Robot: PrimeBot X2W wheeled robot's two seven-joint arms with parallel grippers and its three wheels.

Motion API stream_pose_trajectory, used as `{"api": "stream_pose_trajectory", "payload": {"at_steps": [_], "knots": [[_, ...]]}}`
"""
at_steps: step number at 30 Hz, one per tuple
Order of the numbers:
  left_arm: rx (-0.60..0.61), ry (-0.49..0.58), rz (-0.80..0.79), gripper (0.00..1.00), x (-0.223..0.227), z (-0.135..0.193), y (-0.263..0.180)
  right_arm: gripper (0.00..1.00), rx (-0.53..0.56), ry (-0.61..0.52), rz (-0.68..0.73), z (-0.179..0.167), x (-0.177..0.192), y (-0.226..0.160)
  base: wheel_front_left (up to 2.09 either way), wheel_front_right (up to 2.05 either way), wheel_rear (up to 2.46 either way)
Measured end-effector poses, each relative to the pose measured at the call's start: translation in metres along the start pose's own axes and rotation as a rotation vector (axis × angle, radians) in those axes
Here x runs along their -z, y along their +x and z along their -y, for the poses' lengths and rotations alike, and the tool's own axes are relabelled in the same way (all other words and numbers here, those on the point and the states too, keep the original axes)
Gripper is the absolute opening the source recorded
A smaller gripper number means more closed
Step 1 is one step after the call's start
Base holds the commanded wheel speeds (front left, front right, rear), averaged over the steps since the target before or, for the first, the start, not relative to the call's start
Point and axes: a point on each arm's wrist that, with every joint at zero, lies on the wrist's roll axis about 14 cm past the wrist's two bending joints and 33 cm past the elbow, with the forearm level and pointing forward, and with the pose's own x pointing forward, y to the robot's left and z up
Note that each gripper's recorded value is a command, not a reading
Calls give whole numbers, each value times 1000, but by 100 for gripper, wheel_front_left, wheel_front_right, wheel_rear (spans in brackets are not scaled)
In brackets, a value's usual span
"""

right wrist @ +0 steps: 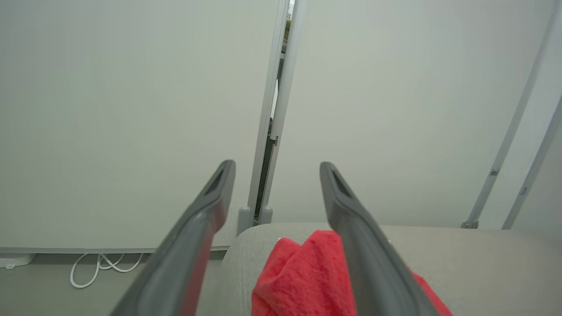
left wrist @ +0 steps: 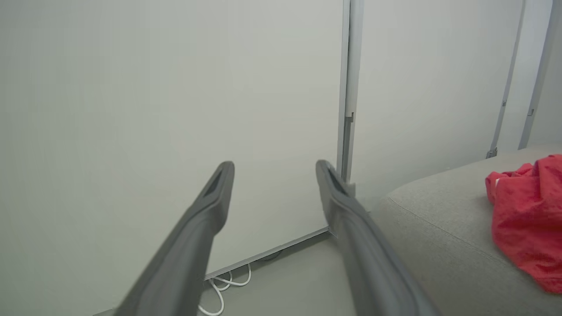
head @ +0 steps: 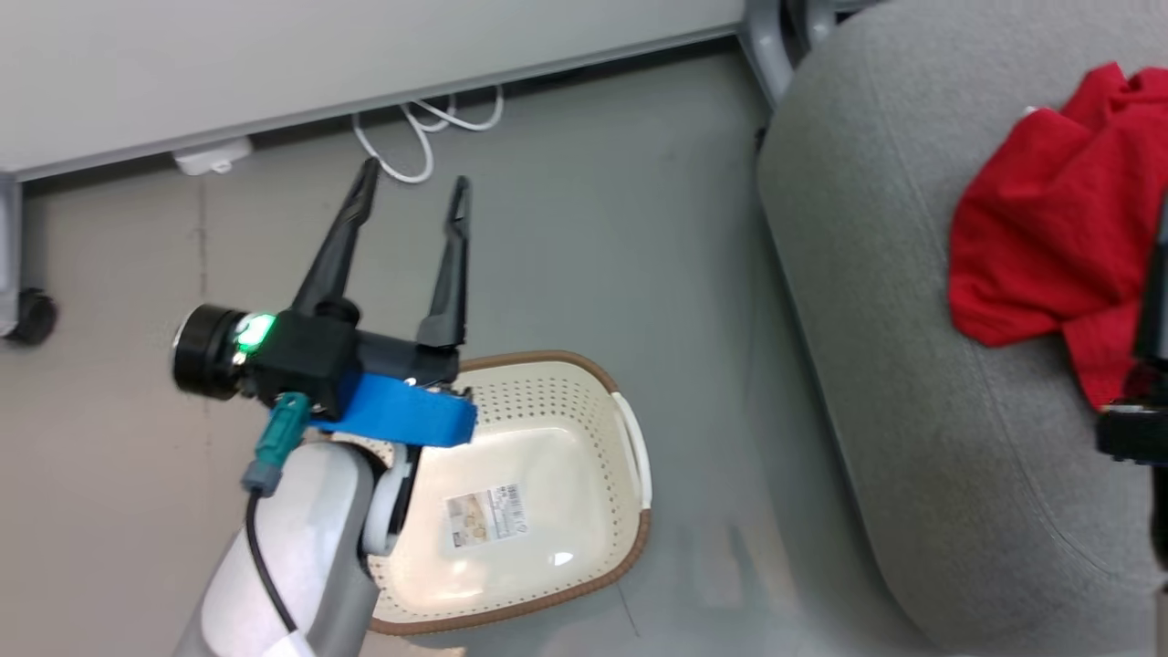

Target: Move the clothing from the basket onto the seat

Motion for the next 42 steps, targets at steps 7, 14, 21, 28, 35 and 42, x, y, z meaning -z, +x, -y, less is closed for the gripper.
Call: {"api": "stream_pose_trajectory", "payload": {"at_steps": [7,14,21,28,35,42], "knots": [[-178,19,-4,100,-10,-51,-34,100,-144,107,11,-63,-2,8,0,0,0],[-289,32,-33,100,-9,-79,-68,100,-238,185,-25,-107,3,1,0,0,0],[-352,22,-69,100,-3,-91,-97,100,-294,240,-96,-134,19,-16,0,0,0],[-375,10,-100,100,4,-93,-116,100,-317,273,-154,-149,30,-32,0,0,0],[-383,10,-112,100,5,-94,-126,100,-314,294,-183,-152,35,-43,0,0,0],[-395,-6,-114,100,5,-94,-134,100,-311,304,-199,-152,37,-51,0,0,0]]}}
